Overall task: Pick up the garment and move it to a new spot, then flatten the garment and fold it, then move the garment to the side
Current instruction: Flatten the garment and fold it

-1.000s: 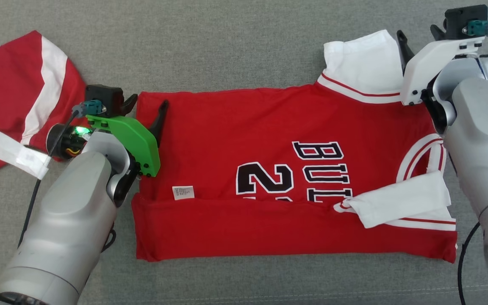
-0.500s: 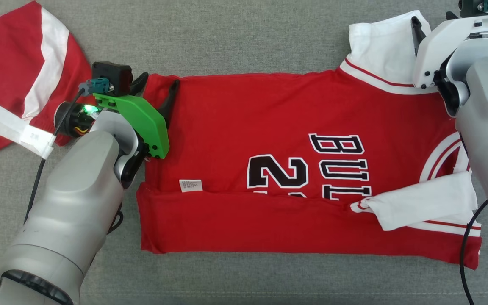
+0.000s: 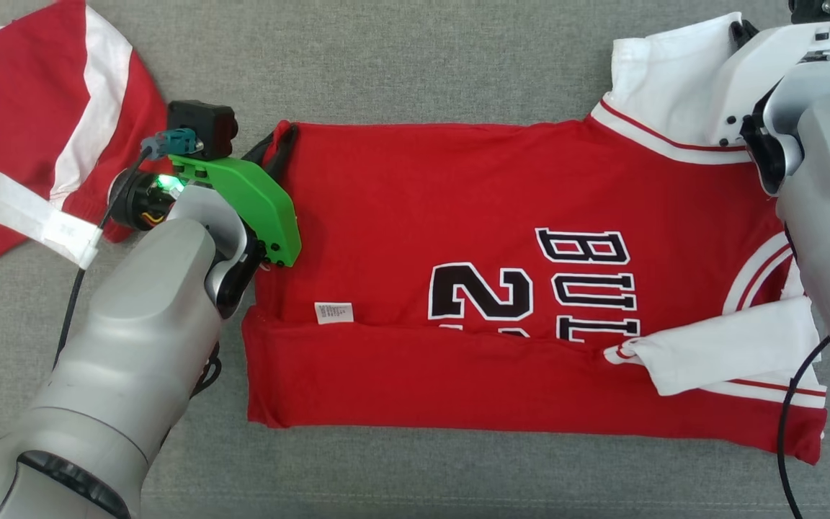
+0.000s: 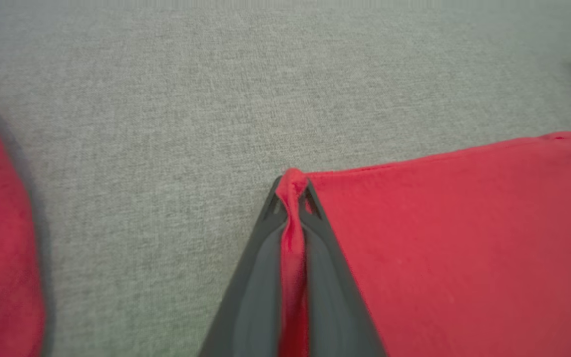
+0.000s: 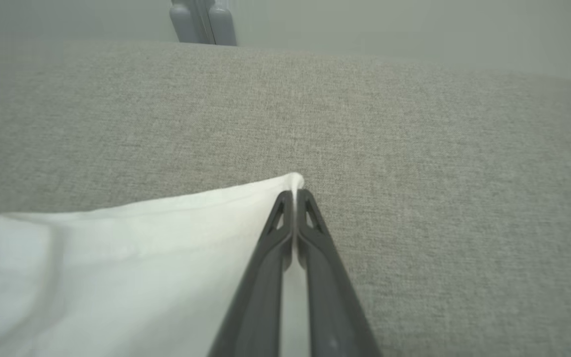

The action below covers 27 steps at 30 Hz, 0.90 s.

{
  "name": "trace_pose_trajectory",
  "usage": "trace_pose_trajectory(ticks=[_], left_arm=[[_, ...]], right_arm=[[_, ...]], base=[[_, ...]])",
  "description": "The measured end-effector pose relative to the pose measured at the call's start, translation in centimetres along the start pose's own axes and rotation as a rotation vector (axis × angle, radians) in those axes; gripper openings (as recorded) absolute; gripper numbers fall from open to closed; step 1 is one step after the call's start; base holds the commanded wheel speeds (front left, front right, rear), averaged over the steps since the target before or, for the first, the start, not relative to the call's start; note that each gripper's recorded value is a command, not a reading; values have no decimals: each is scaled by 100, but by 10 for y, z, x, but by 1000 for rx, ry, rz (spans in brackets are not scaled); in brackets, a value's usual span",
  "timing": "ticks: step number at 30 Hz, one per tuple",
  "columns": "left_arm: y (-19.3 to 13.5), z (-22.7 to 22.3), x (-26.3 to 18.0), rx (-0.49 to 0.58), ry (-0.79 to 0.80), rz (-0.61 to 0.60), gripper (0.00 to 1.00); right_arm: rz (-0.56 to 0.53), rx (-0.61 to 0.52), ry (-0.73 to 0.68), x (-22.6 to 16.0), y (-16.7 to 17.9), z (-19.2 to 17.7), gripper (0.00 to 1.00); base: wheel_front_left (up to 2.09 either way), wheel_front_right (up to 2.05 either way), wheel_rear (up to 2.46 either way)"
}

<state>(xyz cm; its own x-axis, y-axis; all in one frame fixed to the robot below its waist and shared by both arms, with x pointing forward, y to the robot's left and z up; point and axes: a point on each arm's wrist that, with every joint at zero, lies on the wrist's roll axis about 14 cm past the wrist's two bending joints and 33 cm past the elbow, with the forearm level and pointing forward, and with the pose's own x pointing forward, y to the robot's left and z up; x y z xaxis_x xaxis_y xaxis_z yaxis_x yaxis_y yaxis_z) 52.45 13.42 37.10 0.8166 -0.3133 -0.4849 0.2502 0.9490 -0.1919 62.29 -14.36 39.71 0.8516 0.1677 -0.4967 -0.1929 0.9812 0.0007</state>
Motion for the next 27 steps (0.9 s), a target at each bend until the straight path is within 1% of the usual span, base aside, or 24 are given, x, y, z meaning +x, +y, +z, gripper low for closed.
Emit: trace_pose_trajectory(ticks=[4, 10, 14, 20, 27], left_arm=[[-5, 15, -6, -8, -60, -7, 0], [-16, 24, -22, -20, -120, -23, 0], [-25, 30, -33, -22, -159, -41, 0], [-33, 31, -49, -24, -188, -54, 0], [-38, 36, -65, -24, -229, -62, 0]], right_arm=[[-8, 4, -63, -12, -3, 8, 0], [-2, 1, -177, -38, 1, 19, 0], [15, -27, -229, -58, 5, 19, 0], [38, -2, -300, -89, 6, 15, 0], [74, 3, -380, -128, 5, 11, 0]], base=[[0, 0, 0], [0, 0, 0], [0, 0, 0], [0, 0, 0], [0, 0, 0]])
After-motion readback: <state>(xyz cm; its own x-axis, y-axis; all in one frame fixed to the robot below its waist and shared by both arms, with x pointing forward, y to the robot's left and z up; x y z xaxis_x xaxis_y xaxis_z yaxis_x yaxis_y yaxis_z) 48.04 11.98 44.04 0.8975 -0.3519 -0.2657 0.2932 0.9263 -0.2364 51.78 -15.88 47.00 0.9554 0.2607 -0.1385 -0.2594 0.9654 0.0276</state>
